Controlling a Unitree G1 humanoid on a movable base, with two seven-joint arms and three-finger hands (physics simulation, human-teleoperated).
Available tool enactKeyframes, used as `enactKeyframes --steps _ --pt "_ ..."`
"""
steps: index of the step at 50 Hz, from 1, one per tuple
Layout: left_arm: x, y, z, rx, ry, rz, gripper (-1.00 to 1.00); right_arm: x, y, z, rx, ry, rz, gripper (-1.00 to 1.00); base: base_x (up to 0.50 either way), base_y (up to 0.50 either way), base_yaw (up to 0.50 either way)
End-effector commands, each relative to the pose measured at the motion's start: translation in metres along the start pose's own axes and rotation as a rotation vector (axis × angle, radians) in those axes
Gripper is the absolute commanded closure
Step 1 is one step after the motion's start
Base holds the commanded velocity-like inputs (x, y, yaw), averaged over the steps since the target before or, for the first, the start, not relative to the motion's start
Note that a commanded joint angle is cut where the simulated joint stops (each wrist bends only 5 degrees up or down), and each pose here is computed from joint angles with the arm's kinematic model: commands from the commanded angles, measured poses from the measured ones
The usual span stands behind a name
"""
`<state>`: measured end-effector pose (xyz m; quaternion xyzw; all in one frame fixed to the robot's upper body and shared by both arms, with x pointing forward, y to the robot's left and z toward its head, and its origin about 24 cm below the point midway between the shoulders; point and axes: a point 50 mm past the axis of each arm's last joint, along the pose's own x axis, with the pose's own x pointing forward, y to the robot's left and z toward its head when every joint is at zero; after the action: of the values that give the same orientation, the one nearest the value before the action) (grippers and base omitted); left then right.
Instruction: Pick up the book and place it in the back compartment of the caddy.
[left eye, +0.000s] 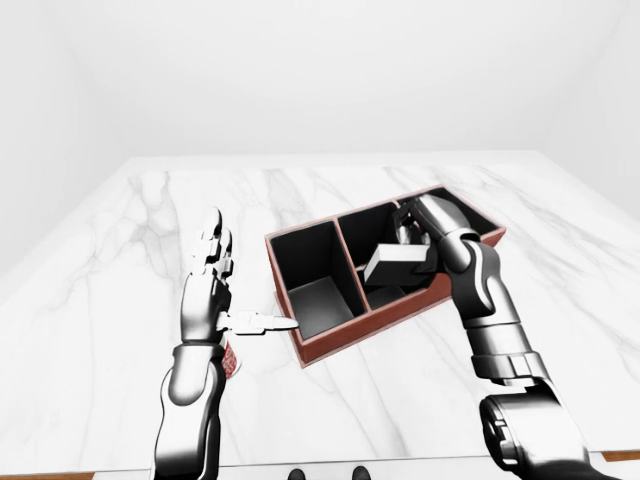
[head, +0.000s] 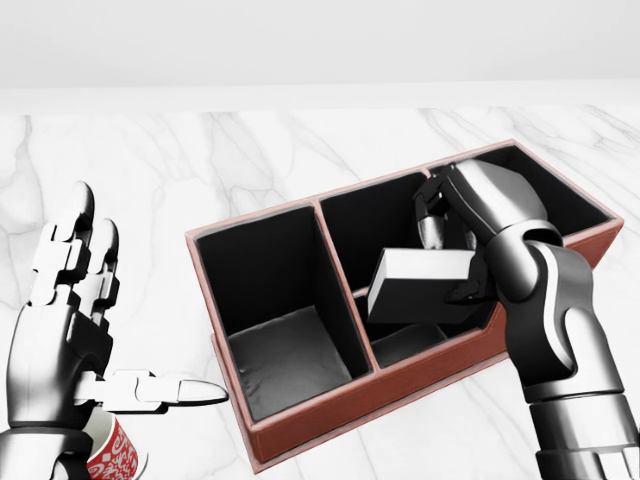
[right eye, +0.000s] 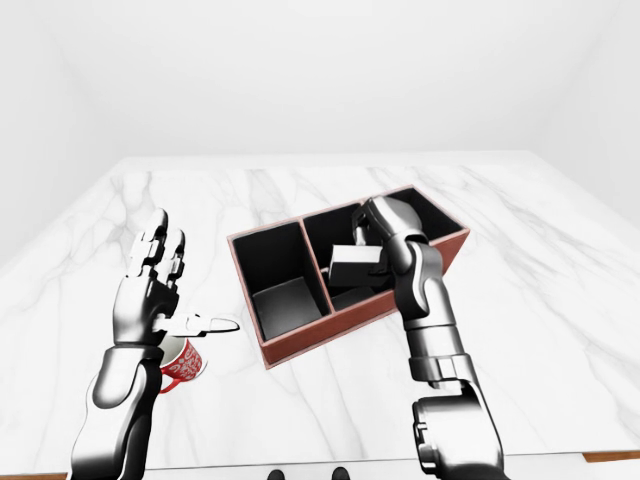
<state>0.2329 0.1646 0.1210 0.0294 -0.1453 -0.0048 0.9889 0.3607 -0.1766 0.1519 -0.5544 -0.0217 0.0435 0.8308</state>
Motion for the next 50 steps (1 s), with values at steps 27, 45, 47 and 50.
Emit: enactKeyframes --steps 27,45,47,50 --pt "-0.0002 0.0001 0.0 0.001 0.001 0.0 -1.0 0.0037 -0.0007 -0.0045 -0.016 0.022 -0.046 1.0 0.0 0.0 0.0" --pt "-0.0005 0.0001 -0.0001 0.001 0.001 0.001 -1.0 0.006 0.0059 -0.0048 -0.023 0.024 -0.048 1.0 0.0 0.0 0.0" --pt "-0.0006 -0.0004 -0.0009 0.001 0.005 -0.001 -1.0 0.0057 0.006 -0.0046 -0.022 0.024 -0.05 1.0 0.0 0.0 0.0" --pt "-0.0004 -0.0005 -0.0011 0.001 0.005 0.0 -1.0 0.0063 0.0084 -0.005 -0.023 0.023 -0.048 1.0 0.0 0.0 0.0"
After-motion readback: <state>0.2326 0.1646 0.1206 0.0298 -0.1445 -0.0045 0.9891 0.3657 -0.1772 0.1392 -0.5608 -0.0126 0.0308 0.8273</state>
